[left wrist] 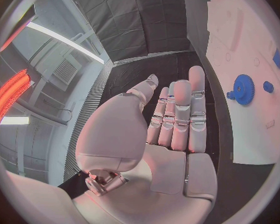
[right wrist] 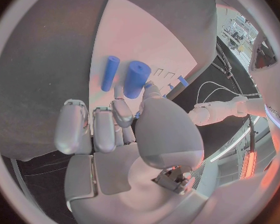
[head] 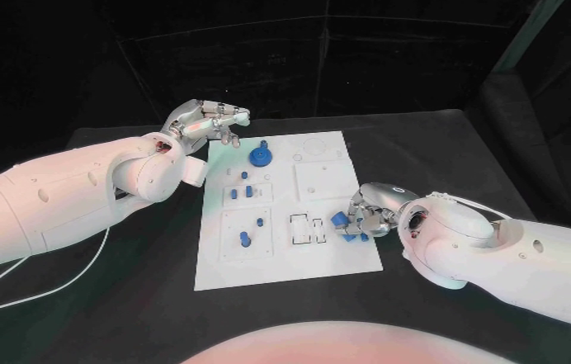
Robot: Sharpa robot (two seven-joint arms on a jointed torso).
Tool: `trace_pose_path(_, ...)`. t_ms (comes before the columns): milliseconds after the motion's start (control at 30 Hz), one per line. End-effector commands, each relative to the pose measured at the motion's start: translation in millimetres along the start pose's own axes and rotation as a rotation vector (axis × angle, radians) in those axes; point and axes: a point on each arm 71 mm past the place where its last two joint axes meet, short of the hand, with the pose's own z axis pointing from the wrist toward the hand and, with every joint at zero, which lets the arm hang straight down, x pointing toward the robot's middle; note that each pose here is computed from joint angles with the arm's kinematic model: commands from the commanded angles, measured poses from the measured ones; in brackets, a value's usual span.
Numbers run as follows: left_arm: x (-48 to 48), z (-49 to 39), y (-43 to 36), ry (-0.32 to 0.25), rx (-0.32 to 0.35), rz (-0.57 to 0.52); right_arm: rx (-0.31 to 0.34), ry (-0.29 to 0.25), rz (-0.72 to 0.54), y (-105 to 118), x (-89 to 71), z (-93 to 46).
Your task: Assemble the parts on the task board
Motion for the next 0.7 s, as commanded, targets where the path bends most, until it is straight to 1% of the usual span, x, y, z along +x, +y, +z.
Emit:
trace_pose_path(33,0.5,0.3,-1.4,0.009,0.005,-0.006,0.007,0.043,-0.033,1.8,9.5,0.7)
trace_pose_path(200,-0.2,0.1,-1.2,0.008,0.002,-0.006,0.004,0.058,-0.031,4.6,16.5,2.6)
trace_pose_path(367,-1.0,-0.2,-0.9,0.008,-0.002,-0.006,0.007,0.035,-0.006,5.1,16.9,3.5)
trace_pose_path(533,-1.2,-0.4,-0.8,0.009,-0.003,-0.006,0.006,-0.015,0.044,5.6,13.6,2.0)
trace_pose_path(600,-1.4,-0.6,-0.8,0.009,-0.003,-0.006,-0.004,-0.036,0.062,6.9,11.9,0.4)
trace_pose_path(700,-1.6,-0.6,-0.8,0.008,-0.003,-0.006,-0.041,-0.081,0.109,10.8,8.1,-3.4)
